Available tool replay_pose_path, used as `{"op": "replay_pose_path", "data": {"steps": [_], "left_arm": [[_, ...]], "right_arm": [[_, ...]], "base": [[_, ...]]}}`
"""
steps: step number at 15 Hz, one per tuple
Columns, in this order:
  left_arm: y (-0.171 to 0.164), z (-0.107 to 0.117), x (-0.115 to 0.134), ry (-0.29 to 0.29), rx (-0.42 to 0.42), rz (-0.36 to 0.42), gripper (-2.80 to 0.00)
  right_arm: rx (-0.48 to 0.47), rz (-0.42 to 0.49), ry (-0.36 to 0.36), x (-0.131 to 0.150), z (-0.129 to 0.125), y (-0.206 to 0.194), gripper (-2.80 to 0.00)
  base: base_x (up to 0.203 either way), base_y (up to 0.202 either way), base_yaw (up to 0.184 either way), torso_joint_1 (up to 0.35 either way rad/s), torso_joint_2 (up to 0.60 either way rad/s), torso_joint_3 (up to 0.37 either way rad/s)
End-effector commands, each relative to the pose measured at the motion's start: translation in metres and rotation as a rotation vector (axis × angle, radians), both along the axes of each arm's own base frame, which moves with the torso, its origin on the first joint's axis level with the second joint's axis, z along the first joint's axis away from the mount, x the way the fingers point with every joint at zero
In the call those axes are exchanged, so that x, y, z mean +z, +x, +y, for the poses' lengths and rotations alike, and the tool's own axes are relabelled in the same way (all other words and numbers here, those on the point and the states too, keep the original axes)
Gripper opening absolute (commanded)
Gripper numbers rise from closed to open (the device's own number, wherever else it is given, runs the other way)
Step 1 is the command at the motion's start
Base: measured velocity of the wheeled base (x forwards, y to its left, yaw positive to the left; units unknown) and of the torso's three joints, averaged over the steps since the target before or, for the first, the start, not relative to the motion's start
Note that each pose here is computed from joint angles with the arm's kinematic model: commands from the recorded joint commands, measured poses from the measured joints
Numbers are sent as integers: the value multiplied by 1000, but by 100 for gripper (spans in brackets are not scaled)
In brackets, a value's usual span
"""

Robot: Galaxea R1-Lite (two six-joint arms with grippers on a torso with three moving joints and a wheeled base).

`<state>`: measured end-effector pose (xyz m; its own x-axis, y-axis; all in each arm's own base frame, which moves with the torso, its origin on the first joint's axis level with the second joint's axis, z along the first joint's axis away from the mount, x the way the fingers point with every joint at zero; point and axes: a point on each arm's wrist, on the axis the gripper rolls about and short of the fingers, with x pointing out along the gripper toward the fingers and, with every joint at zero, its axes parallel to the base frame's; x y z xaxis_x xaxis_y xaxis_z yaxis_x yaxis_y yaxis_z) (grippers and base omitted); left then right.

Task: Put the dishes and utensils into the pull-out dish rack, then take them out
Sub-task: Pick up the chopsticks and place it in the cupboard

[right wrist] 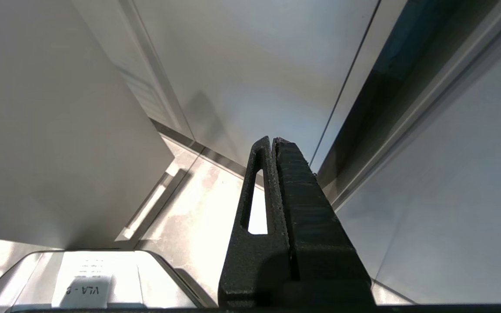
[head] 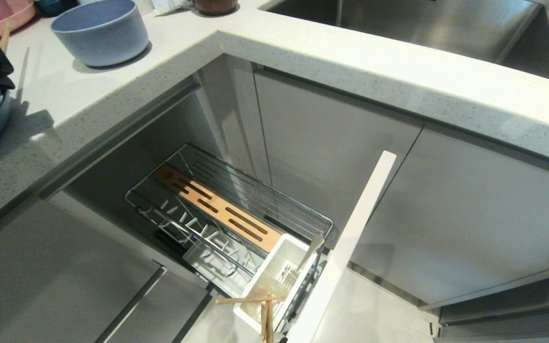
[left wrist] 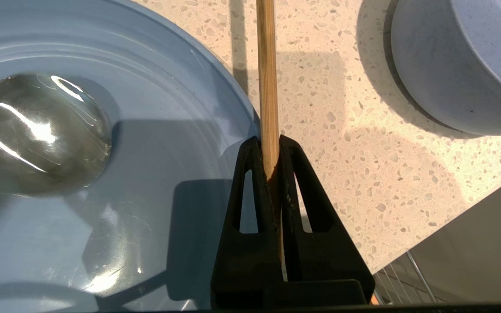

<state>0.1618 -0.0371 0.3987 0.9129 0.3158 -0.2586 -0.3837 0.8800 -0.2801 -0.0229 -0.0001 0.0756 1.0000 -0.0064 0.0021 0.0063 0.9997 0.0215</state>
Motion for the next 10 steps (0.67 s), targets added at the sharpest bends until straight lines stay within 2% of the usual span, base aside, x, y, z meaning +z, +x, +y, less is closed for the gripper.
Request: {"op": "replay_pose_path", "data": {"steps": [1,5,10], "left_arm": [[-1,0,0,-2,4,1,-280],[-3,1,1,-9,6,-9,-280],[-18,6,14,-50,10,-82,-280]], "right_arm": [[0,-1,0,0,0,0,-280],[0,-1,0,0,0,0,-280],[0,-1,0,0,0,0,-280]], "base": [[0,0,0,0,0,0],[0,0,0,0,0,0],[0,0,0,0,0,0]]}}
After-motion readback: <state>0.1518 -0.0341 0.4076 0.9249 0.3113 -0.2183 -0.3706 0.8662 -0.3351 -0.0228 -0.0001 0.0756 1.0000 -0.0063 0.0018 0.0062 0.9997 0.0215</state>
